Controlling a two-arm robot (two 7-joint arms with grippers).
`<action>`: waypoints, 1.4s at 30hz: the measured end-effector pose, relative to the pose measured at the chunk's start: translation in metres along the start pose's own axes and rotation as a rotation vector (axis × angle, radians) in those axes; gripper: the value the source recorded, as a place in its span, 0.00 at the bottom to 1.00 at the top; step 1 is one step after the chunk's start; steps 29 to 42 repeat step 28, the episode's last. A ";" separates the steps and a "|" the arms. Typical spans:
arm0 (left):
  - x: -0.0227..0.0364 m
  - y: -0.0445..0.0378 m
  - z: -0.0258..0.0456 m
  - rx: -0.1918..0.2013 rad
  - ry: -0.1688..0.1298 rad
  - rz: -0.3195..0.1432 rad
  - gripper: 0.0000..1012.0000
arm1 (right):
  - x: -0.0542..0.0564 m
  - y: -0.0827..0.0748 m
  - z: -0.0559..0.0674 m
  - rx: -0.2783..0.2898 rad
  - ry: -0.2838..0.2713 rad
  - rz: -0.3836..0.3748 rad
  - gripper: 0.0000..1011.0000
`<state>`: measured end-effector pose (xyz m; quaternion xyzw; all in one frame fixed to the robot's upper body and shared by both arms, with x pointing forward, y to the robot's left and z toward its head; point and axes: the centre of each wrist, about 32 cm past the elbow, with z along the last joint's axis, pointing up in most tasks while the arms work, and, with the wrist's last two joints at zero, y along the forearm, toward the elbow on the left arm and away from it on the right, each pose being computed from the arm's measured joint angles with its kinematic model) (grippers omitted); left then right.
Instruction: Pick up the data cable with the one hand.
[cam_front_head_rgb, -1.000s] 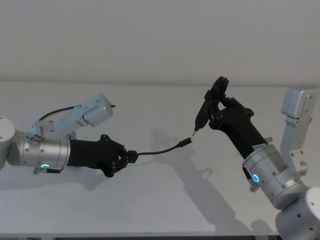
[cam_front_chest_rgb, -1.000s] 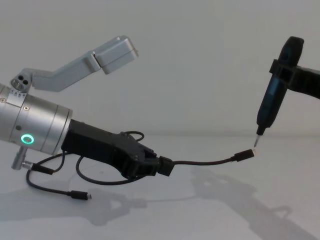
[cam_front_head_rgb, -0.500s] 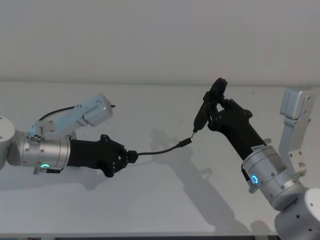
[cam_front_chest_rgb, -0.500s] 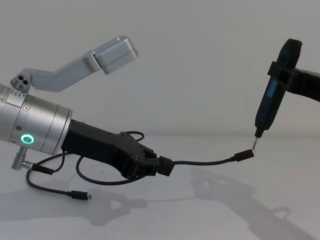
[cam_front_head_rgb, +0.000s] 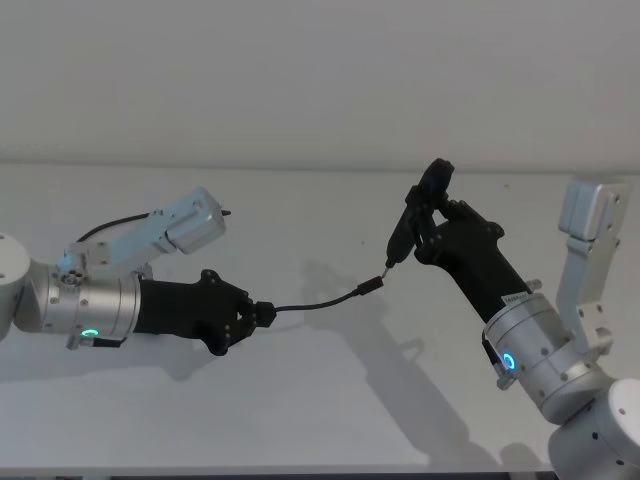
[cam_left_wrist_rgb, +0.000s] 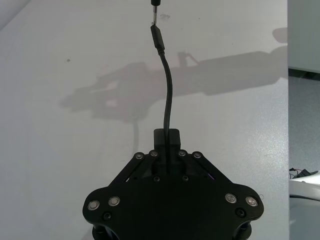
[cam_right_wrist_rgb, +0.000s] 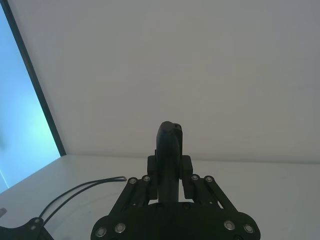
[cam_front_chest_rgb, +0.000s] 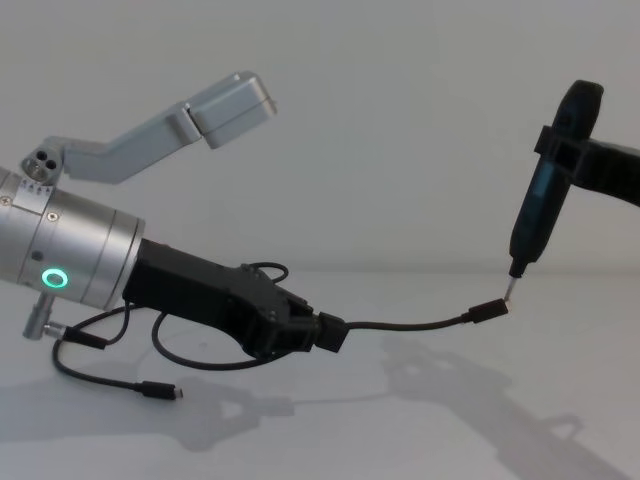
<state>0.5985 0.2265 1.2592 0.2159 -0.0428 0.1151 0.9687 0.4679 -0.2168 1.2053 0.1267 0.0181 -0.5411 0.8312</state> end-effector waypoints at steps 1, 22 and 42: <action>0.0000 0.0000 0.0000 0.000 0.000 0.000 0.04 | 0.000 0.000 0.000 0.000 0.000 -0.001 0.27; 0.0000 0.0000 0.0000 0.000 0.000 0.000 0.04 | 0.000 0.000 0.000 -0.002 -0.001 -0.003 0.27; 0.0000 0.0000 0.0000 0.000 0.000 0.000 0.04 | -0.001 0.000 0.000 -0.002 -0.002 -0.003 0.27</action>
